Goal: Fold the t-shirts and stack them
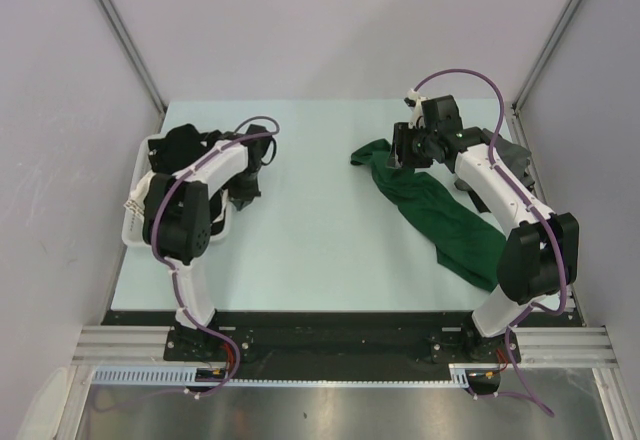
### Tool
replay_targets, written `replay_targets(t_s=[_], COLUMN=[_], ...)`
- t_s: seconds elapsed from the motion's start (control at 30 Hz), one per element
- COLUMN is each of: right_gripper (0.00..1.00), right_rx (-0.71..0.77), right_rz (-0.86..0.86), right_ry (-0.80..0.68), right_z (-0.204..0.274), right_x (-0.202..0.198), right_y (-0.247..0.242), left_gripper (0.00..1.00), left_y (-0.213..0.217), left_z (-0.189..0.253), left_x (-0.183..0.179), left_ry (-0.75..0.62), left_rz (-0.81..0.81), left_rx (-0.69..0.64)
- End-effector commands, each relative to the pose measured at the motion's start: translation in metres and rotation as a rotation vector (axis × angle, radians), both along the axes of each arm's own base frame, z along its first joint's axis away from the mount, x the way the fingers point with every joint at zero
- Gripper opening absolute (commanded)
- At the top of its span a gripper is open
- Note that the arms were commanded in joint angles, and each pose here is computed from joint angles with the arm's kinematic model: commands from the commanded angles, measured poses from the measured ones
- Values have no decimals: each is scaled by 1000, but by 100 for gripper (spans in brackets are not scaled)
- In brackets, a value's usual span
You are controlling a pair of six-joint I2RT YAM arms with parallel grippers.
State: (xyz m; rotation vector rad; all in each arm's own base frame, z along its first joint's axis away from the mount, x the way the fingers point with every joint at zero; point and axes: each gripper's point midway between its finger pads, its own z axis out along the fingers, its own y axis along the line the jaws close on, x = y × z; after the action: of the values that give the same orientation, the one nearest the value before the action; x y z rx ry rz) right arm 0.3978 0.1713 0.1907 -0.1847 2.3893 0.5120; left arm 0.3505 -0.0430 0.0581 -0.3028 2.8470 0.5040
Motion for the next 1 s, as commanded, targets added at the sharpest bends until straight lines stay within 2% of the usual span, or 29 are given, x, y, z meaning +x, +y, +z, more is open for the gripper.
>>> replay_targets(t_s=[0.0, 0.33, 0.97], right_gripper=[49, 48, 49], right_rx=[18, 26, 27], right_rz=[2, 9, 10], right_ry=[-1, 2, 9], right_z=[0, 0, -3], right_x=[4, 4, 4], right_y=[2, 4, 5], left_gripper=[0, 0, 0], left_y=[32, 54, 62], left_z=[14, 18, 15], left_x=[-8, -9, -8], left_ry=[-30, -33, -27], left_rz=[92, 127, 143], left_rx=[37, 55, 57])
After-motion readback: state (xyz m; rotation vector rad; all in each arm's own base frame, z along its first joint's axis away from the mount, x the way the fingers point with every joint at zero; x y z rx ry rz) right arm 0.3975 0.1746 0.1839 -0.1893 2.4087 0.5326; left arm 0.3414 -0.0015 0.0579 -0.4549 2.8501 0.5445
